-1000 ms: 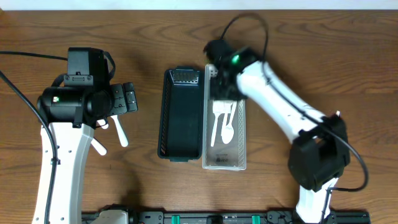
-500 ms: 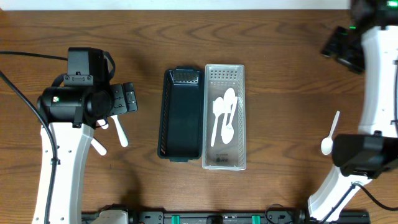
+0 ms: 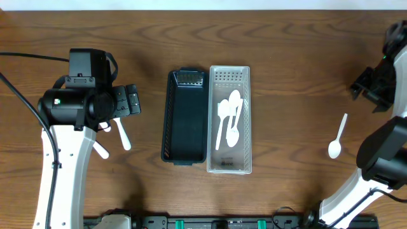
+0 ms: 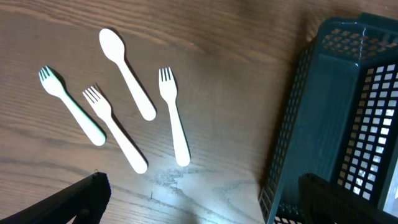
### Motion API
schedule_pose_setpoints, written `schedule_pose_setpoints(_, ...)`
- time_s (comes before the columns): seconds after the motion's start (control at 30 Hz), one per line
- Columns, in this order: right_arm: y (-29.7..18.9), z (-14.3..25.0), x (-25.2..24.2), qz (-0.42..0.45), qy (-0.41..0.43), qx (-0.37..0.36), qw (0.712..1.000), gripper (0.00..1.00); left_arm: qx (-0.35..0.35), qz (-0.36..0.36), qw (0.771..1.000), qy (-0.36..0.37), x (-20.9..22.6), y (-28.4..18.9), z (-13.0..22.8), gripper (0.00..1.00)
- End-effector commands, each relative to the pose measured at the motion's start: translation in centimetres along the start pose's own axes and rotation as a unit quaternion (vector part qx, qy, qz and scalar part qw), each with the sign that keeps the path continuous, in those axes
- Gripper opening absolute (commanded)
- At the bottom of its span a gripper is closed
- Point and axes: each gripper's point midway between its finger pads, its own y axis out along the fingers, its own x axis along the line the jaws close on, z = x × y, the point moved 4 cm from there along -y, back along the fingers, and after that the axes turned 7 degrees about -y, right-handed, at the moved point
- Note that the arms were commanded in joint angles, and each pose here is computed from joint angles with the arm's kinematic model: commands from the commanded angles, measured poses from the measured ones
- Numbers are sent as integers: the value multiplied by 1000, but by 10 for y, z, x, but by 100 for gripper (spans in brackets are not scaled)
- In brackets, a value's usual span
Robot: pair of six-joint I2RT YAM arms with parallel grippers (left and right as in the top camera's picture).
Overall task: Pack container
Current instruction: 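Grasp the fourth white spoon with the right gripper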
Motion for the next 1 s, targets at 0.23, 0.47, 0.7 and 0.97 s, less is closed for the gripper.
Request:
schedule_pose_setpoints(0.23,89,24,12,-7,-51,42,998,61,-4,-3,1000,-2,2,-2,-3,98)
schedule_pose_setpoints(0.47,123,38,13,-5,-63,50,997,62,-4,-3,1000,-2,2,-2,-3,98)
schedule_pose_setpoints(0.7,152,51,15,-15,-70,52,996,61,-4,-3,1000,-2,2,-2,-3,98)
schedule_pose_setpoints(0.97,183,72,18,-36,-73,59,995,40,-4,-3,1000,-2,2,-2,-3,98)
